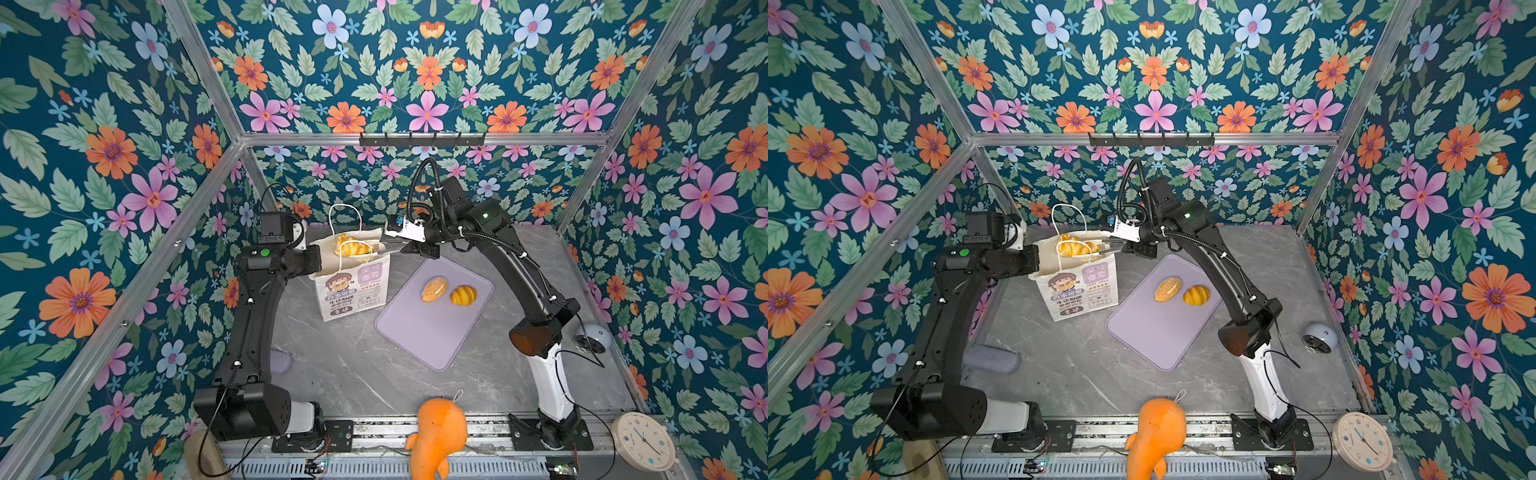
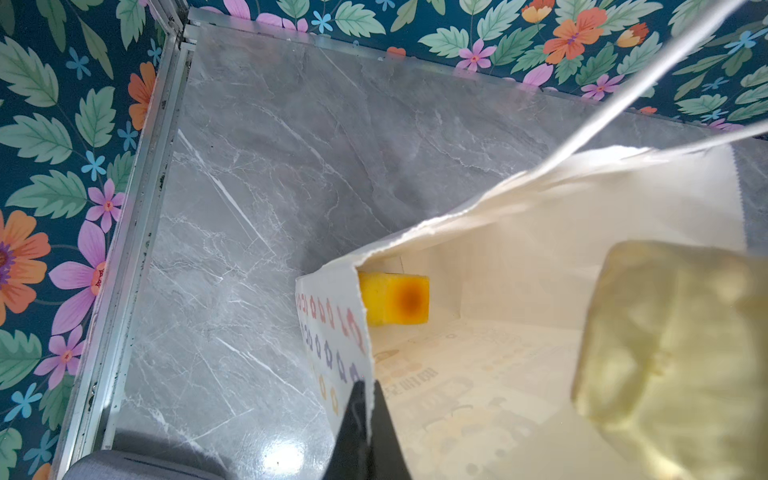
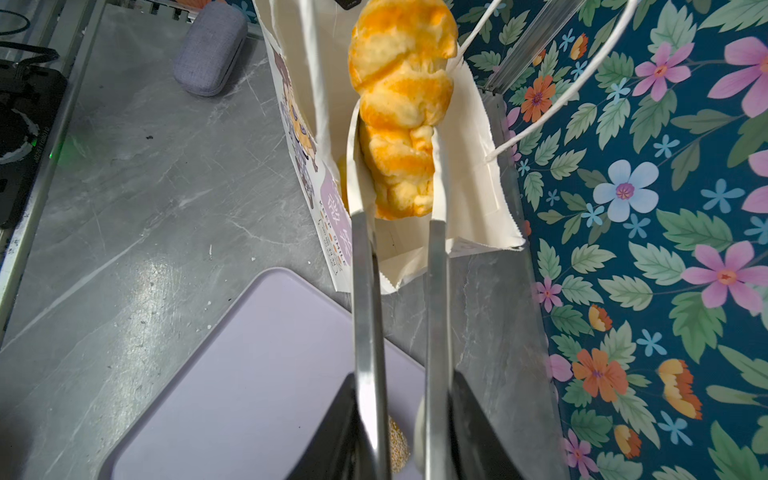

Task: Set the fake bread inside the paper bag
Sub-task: 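Lower the twisted pastry in the tongs into the bag opening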

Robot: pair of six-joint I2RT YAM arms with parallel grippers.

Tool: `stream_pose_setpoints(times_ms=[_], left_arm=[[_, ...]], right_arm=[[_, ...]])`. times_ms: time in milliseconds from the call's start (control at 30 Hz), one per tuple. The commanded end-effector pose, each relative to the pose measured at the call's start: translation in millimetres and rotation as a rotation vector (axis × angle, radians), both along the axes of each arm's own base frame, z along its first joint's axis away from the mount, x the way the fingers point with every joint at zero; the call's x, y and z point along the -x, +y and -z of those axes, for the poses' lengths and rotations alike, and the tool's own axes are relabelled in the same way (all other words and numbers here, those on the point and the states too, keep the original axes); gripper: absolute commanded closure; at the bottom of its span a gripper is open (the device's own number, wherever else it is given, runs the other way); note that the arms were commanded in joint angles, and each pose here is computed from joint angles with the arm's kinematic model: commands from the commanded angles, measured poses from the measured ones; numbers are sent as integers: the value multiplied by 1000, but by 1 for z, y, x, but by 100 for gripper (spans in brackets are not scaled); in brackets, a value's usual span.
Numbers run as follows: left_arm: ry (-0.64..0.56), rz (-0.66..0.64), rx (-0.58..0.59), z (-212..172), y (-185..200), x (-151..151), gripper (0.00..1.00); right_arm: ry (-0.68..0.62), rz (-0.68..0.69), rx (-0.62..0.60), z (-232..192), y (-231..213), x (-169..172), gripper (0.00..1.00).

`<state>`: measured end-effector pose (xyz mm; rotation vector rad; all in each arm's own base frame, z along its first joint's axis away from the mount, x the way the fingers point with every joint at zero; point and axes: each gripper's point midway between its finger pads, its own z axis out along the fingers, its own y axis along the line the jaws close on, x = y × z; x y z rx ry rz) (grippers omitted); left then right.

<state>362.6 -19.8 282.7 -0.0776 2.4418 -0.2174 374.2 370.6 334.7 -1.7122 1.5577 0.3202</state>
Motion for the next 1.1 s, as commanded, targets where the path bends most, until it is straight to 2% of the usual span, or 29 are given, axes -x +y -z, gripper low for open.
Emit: stream_pose_setpoints(times_ms=[0,533,833,1067], left_arm=[[-16,10,-6,-3,0,-3,100],[-12,27,8,2,-4,-5,100],[-11,28,11,1,-4,-4,100],[-6,25,12,4,-4,-3,100]], right_arm=[[-22,-39,15,6,3,-1,67],[-11,-83,23,18,10,0,66],[-28,-71,7,11,13,0,57],[-41,-63,-10,2,14,0,57]])
